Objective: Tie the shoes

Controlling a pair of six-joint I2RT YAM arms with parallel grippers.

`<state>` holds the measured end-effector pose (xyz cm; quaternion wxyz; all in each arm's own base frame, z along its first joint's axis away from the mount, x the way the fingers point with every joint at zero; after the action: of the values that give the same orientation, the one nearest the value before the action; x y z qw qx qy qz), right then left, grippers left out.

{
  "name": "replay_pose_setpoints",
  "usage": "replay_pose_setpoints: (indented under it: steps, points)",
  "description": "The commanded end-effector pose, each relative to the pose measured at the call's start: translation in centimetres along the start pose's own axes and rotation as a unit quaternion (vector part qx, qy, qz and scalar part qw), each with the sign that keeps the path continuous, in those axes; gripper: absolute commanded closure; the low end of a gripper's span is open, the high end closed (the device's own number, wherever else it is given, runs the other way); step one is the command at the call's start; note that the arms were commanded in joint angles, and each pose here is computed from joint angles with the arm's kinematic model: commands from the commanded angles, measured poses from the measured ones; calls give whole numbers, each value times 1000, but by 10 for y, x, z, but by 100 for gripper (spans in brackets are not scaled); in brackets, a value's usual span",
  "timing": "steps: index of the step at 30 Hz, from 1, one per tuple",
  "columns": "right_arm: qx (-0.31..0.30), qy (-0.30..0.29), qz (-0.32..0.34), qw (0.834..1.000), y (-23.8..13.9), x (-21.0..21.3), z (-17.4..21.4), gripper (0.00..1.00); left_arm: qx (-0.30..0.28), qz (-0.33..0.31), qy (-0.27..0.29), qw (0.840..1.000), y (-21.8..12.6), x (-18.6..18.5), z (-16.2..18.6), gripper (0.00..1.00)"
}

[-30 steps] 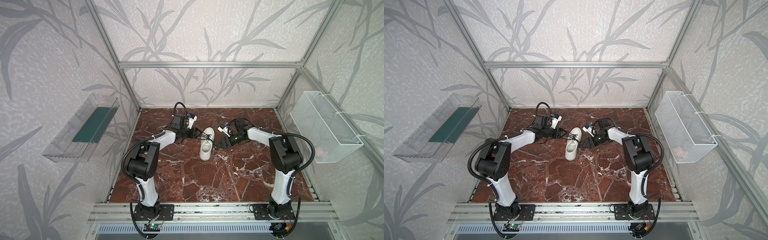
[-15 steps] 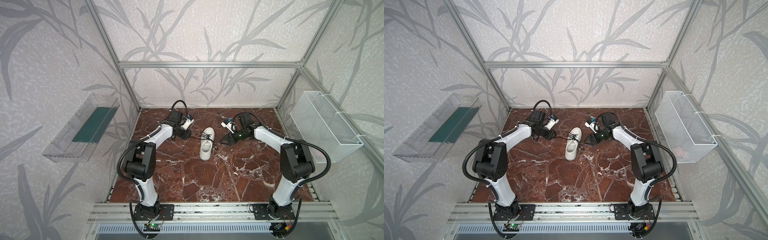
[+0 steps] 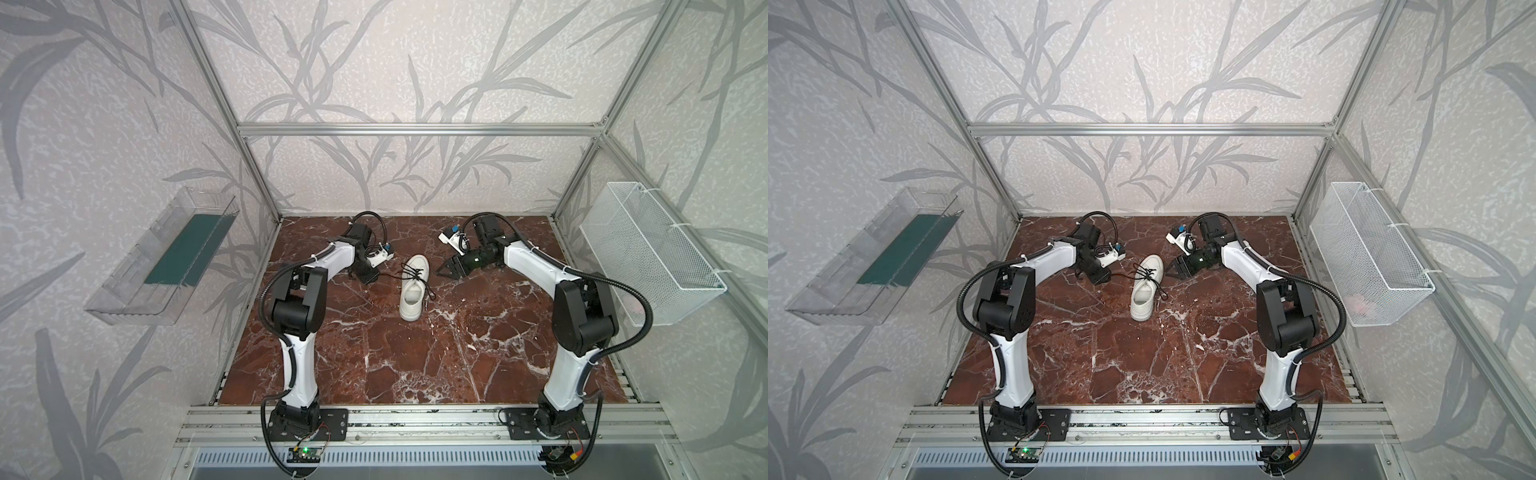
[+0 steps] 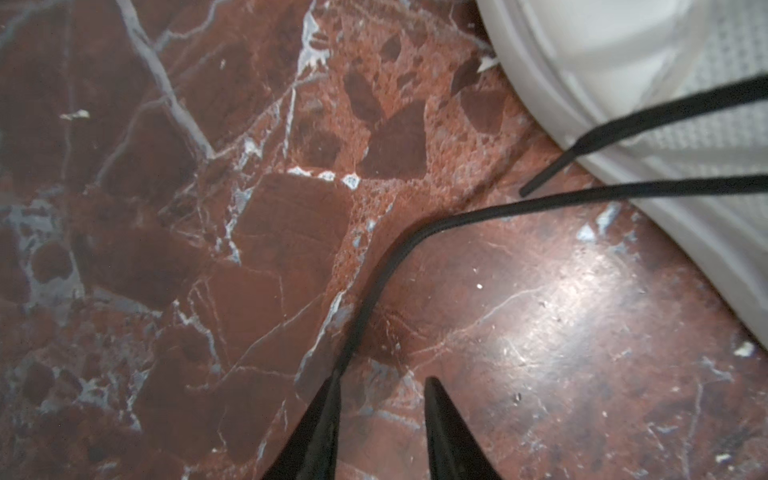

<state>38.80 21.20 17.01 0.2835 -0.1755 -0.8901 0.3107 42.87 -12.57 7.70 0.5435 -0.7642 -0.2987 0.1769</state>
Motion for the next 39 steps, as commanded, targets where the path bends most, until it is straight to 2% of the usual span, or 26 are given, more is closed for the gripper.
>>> replay_pose_setpoints:
  steps: [1,6,12,15,19,26,30,36,37,39]
  points:
    - [11,-3,-7,1000,6,1,-4,37,1,-9,18,1000,-1,4,-5,66]
    - [15,4,-13,1000,15,-3,-7,38,8,-15,33,999,5,6,-3,68]
    - [19,2,-21,1000,25,-1,-10,38,-27,-33,35,998,-1,10,-11,69]
    - [17,7,-29,999,29,1,-11,38,-22,-40,32,998,3,13,-11,70]
    - [6,0,-37,999,37,5,-19,38,16,-22,21,999,11,12,-5,83]
    - [0,6,-42,999,50,-1,-36,38,19,-5,21,1000,13,1,3,84]
    - [-20,12,-56,998,55,-4,-51,38,3,-1,17,1000,16,-3,5,81]
    - [-31,18,-57,998,57,-7,-57,38,23,22,10,999,22,-6,7,79]
    - [-33,19,-58,998,58,-8,-57,38,24,23,13,999,21,-6,7,82]
    - [-30,20,-59,998,62,-8,-58,38,26,23,11,999,18,-5,5,96]
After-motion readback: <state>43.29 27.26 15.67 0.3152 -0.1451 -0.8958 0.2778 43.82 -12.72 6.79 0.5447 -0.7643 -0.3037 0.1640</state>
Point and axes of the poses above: each gripper's point midway between its finger pads, its own y axis out along the fingers, its own x axis along the line the jaws close on, z = x × y, the point moved 5 cm from there along -y, back along the fingers, and after that the axes turned 4 degrees about -y, right-handed, at the moved point
